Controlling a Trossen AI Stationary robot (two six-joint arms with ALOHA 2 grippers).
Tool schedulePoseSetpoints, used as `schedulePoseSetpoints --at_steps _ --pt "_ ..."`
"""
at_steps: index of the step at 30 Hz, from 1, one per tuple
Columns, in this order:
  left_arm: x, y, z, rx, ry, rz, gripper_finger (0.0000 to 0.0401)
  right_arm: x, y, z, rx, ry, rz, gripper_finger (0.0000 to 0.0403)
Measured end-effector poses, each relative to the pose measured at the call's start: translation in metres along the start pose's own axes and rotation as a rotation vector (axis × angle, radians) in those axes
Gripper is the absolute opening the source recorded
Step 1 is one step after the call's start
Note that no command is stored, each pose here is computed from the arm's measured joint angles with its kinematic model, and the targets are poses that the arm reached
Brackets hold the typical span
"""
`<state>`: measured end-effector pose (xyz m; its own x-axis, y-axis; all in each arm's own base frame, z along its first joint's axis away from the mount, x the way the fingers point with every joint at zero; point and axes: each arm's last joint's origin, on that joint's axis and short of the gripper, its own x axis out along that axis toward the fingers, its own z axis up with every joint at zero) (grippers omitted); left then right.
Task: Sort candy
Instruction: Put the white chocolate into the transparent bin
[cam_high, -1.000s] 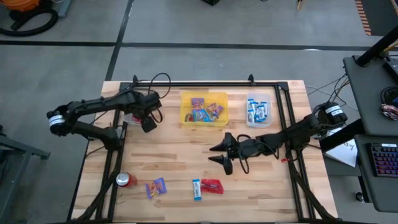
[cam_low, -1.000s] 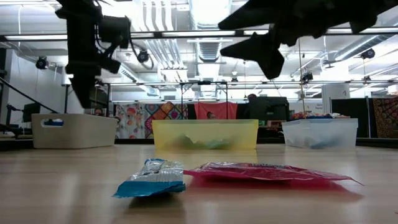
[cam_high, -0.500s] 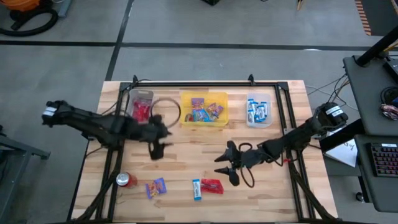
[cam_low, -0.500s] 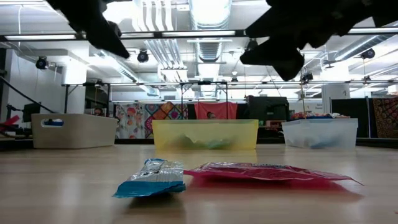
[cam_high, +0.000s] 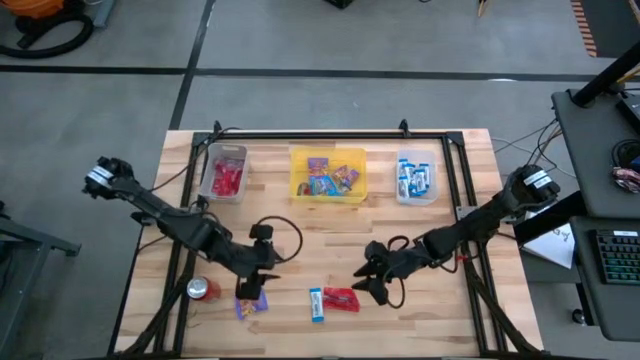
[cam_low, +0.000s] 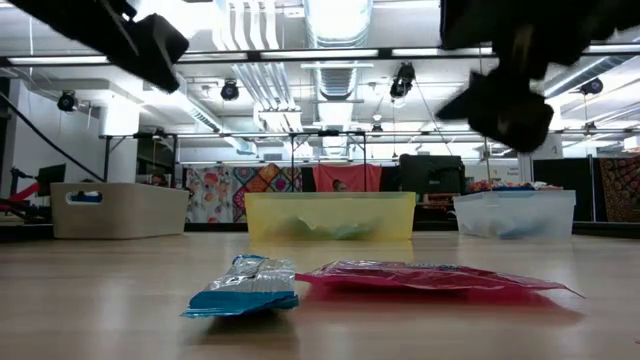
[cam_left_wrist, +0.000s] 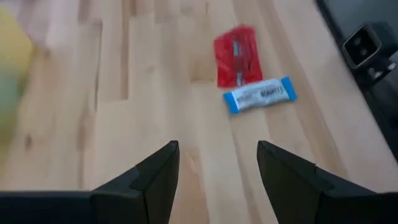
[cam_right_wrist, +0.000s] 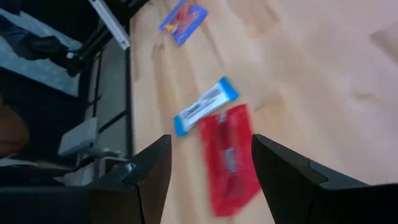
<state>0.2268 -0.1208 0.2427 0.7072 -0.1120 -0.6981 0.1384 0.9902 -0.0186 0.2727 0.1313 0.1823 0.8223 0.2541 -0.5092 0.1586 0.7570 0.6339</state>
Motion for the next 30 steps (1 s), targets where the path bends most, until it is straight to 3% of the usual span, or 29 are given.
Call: schedulePoseSetpoints --at_steps 4,13,17,23,30 --pt "0.008 -0.008 -0.005 -0.047 0.039 -0.006 0.0199 -0.002 0.027 0.01 -0.009 0.016 -0.013 0.021" --pt "0.001 -0.034 -0.015 -0.186 0.045 -0.038 0.0199 0.002 0.06 0.03 0.071 0.147 -0.395 0.021" --pt "-0.006 -0.052 -0.023 -0.2 0.038 -0.054 0.0199 0.011 0.072 0.036 0.091 0.214 -0.482 0.021" --pt "-0.014 -0.065 -0.03 -0.158 -0.006 -0.026 0.0199 0.035 0.089 0.042 0.098 0.236 -0.474 0.021" --pt "0.004 -0.082 -0.026 0.065 -0.09 -0.07 0.0199 0.062 0.092 0.038 0.083 0.263 -0.481 0.021"
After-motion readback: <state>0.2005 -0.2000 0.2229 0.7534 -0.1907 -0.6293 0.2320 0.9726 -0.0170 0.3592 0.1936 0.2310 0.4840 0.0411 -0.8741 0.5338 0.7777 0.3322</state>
